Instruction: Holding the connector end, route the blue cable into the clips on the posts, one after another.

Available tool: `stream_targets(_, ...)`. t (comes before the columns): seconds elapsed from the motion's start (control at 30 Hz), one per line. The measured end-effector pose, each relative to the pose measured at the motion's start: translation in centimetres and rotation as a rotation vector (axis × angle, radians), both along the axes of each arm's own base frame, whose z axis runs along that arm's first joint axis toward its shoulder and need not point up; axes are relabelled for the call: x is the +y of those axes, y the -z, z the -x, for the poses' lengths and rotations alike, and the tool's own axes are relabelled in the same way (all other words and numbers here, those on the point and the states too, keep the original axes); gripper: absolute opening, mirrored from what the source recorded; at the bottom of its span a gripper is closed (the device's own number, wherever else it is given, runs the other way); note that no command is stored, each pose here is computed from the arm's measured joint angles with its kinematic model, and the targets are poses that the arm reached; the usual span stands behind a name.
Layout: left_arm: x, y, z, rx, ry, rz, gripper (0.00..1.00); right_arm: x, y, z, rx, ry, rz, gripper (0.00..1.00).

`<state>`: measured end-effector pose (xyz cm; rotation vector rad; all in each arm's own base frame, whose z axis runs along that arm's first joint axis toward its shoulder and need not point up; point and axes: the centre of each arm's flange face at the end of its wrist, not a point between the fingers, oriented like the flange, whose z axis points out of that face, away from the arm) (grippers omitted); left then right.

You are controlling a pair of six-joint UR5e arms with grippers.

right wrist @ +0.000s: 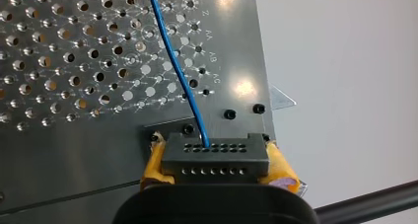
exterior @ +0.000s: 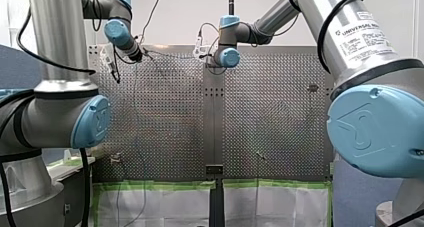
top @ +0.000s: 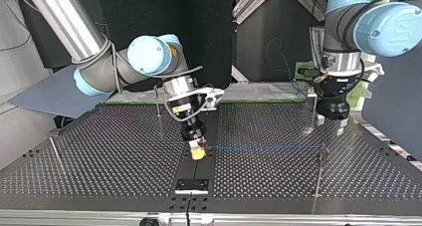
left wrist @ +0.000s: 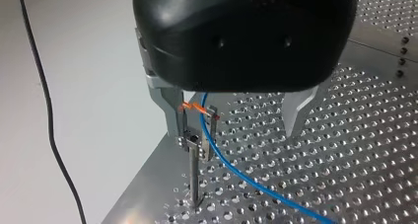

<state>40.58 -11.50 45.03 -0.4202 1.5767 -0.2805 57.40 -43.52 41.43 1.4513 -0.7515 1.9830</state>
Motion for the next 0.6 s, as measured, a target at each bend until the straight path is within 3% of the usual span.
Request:
stream_targets(0.27, 0.1, -0.3, 1.6, 0.046, -0.041, -0.049, 1.00, 0.0, 0.1, 0.0, 0.005, 0.001, -0.002, 0.00)
stream_targets(0.4, -0.6, -0.5, 2.2, 0.058, -0.010, -0.064, 1.00, 0.0, 0.1, 0.0, 0.006, 0.001, -0.003, 0.00)
stream_targets(0.6, -1.8, -1.0, 2.2, 0.023, 0.056, -0.095, 1.00, 0.0, 0.1, 0.0, 0.005, 0.002, -0.002, 0.00)
